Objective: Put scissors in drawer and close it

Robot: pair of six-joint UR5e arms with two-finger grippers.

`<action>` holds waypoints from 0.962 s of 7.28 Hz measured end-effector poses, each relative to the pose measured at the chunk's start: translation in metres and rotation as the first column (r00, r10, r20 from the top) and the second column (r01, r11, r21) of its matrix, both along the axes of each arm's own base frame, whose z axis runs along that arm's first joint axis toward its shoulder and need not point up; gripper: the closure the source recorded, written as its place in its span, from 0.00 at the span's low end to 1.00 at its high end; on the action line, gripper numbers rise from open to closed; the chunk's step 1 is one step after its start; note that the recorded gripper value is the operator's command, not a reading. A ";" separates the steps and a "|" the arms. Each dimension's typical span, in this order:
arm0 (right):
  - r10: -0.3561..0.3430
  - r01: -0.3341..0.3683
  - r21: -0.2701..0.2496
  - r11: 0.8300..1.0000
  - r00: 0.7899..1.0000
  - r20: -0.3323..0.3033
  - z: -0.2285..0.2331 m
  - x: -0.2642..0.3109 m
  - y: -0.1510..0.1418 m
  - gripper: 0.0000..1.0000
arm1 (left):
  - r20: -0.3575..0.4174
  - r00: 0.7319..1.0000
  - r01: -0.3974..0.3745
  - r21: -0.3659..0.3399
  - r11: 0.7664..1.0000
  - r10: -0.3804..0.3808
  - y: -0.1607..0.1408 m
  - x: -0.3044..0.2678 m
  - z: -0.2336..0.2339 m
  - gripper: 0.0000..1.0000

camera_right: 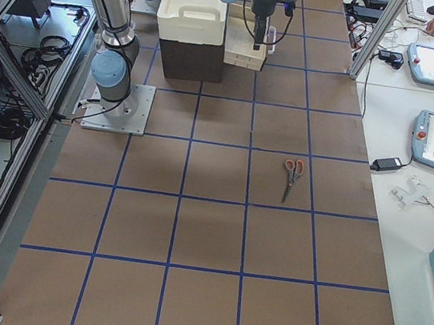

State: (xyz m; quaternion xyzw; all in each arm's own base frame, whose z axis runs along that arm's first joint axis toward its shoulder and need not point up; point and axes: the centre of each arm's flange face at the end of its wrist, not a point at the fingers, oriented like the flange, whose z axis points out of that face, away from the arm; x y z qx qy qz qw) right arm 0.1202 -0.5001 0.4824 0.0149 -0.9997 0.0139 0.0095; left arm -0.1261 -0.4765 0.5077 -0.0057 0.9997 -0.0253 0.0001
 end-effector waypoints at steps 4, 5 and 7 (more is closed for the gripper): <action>-0.002 0.002 -0.003 1.000 1.000 0.000 -0.001 -0.003 -0.003 0.00 | 0.000 1.000 0.000 0.000 1.000 0.000 0.000 0.000 0.000 0.00; -0.004 0.004 0.001 1.000 1.000 0.000 -0.002 -0.004 -0.003 0.00 | 0.000 1.000 0.000 0.001 1.000 0.000 0.000 0.000 0.000 0.00; -0.007 0.007 0.001 1.000 1.000 -0.010 -0.002 -0.008 -0.004 0.00 | -0.001 1.000 0.000 0.001 1.000 0.000 0.000 0.000 0.000 0.00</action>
